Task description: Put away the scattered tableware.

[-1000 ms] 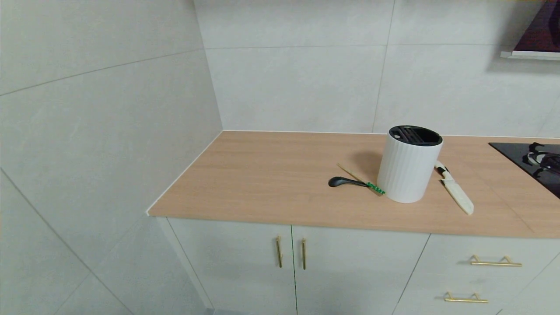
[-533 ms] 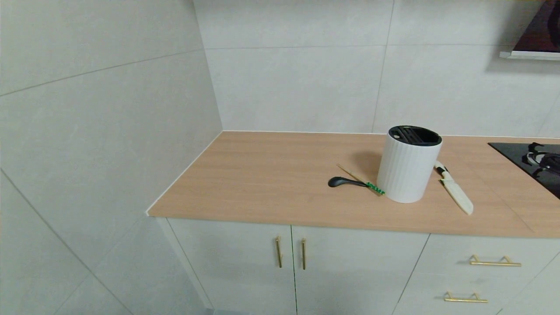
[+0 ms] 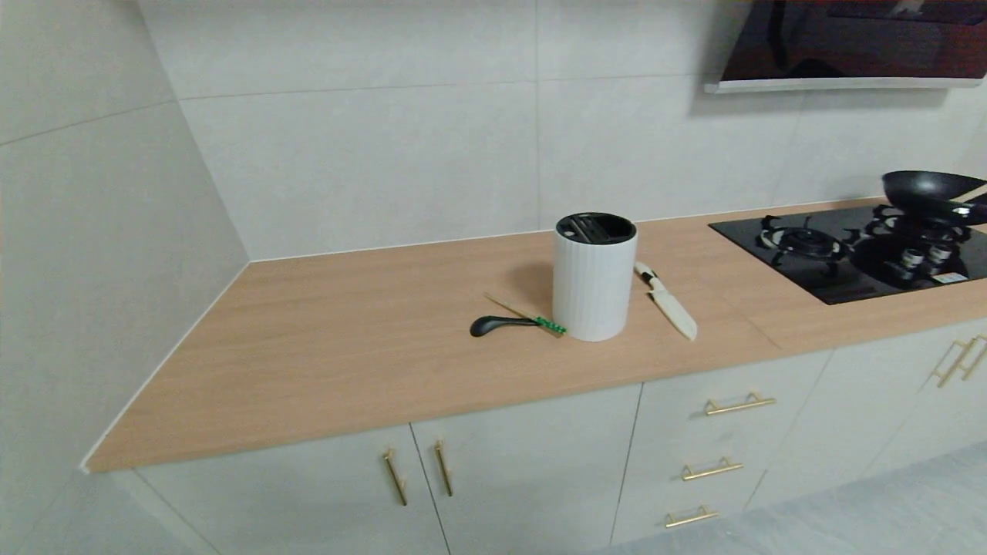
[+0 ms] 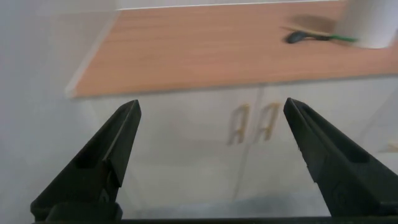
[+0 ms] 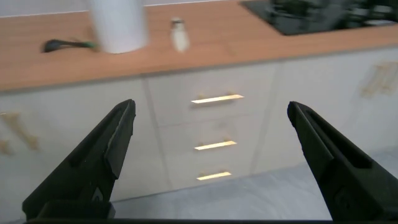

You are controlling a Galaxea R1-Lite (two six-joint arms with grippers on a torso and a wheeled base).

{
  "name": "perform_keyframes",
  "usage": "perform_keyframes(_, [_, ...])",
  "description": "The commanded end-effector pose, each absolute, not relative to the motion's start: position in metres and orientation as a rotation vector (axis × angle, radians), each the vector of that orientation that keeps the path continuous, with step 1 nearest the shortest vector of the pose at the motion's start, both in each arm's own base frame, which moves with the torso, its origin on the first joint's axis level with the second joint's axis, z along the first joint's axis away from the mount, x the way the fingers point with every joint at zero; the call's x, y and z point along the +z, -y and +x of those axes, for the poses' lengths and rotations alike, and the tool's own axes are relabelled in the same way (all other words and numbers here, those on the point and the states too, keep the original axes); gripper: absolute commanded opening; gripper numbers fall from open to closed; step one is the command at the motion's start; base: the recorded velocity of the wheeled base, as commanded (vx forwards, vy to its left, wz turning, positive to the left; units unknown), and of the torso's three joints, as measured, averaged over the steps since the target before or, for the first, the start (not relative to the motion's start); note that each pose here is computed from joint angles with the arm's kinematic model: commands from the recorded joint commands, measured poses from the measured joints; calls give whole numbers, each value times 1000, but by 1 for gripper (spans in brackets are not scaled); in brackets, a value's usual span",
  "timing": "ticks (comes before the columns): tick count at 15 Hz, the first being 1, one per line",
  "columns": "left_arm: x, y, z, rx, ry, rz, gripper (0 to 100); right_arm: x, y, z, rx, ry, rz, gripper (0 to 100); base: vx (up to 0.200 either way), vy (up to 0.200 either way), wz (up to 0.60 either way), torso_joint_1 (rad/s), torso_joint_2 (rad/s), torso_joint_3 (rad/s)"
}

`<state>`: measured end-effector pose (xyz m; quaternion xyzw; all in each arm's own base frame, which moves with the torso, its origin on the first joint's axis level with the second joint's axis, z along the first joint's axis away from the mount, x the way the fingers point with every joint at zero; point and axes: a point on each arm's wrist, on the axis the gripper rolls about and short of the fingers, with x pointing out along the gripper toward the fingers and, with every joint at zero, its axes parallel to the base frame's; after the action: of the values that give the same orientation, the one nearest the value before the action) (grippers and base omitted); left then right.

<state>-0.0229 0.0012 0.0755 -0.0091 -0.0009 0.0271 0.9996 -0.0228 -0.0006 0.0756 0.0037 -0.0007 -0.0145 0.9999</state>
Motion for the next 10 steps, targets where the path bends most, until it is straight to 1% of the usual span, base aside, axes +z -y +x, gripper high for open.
perform_keyframes(1, [76,-1,-23,55,2,-18,100,76,1,-23,-29,0,6,100,0,0,0,0,0,0])
perform_keyframes(5, [75,-1,-23,55,0,0,100,76,1,-23,-29,2,6,100,0,-200,0,2,1,4])
perform_keyframes(10, [75,-1,-23,55,-2,2,100,76,1,-23,-29,0,8,100,0,-200,0,1,3,2])
